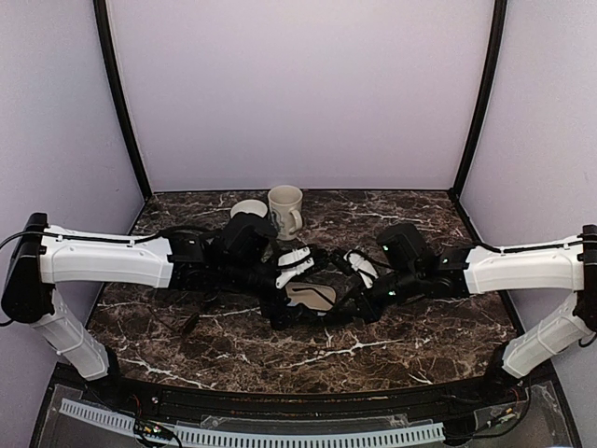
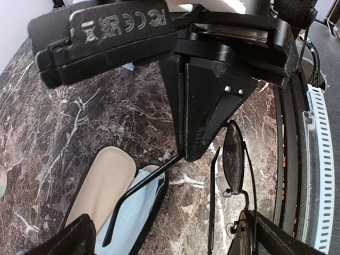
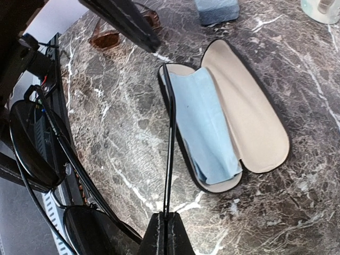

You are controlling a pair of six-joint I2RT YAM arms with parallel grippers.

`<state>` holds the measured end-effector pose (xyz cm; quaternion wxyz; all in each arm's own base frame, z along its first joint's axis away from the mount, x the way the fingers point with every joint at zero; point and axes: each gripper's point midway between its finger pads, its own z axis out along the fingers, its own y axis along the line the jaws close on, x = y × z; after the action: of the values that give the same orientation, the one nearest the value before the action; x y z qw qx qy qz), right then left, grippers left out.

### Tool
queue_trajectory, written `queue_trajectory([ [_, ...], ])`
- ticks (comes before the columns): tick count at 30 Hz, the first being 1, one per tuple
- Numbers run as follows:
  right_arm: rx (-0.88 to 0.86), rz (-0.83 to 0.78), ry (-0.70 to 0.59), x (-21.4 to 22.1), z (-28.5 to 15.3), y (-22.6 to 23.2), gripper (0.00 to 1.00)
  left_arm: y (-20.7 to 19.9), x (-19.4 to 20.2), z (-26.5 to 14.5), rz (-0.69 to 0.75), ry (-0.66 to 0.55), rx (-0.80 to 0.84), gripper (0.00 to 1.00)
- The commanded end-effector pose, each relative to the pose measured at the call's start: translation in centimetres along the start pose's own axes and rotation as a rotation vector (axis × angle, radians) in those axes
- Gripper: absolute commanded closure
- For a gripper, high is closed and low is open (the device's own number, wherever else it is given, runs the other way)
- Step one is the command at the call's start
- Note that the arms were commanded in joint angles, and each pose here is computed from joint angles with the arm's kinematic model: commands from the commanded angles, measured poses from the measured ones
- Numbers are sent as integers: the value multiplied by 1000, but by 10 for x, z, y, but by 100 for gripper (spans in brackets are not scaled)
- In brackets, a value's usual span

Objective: Organize the sunglasses
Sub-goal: Fold the right temple of the sunglasses on the sunglasses.

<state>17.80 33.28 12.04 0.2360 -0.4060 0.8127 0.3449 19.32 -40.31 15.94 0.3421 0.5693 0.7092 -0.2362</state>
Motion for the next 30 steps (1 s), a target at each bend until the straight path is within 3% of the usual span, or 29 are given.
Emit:
queue_trajectory([
  [1, -91, -75, -13, -2, -2, 21, 100, -17, -12, -3, 46, -36, 104, 1],
  [12, -30, -44, 20, 6, 3, 10, 100, -23, -8, -5, 53, -27, 129, 1],
  [20, 105, -35, -10, 4, -1, -13, 100, -38, -4, -28, -84, -49, 190, 1],
  [30, 132, -101, -84, -6, -11, -13, 100, -38, 2, -57, -219, -144, 156, 2],
])
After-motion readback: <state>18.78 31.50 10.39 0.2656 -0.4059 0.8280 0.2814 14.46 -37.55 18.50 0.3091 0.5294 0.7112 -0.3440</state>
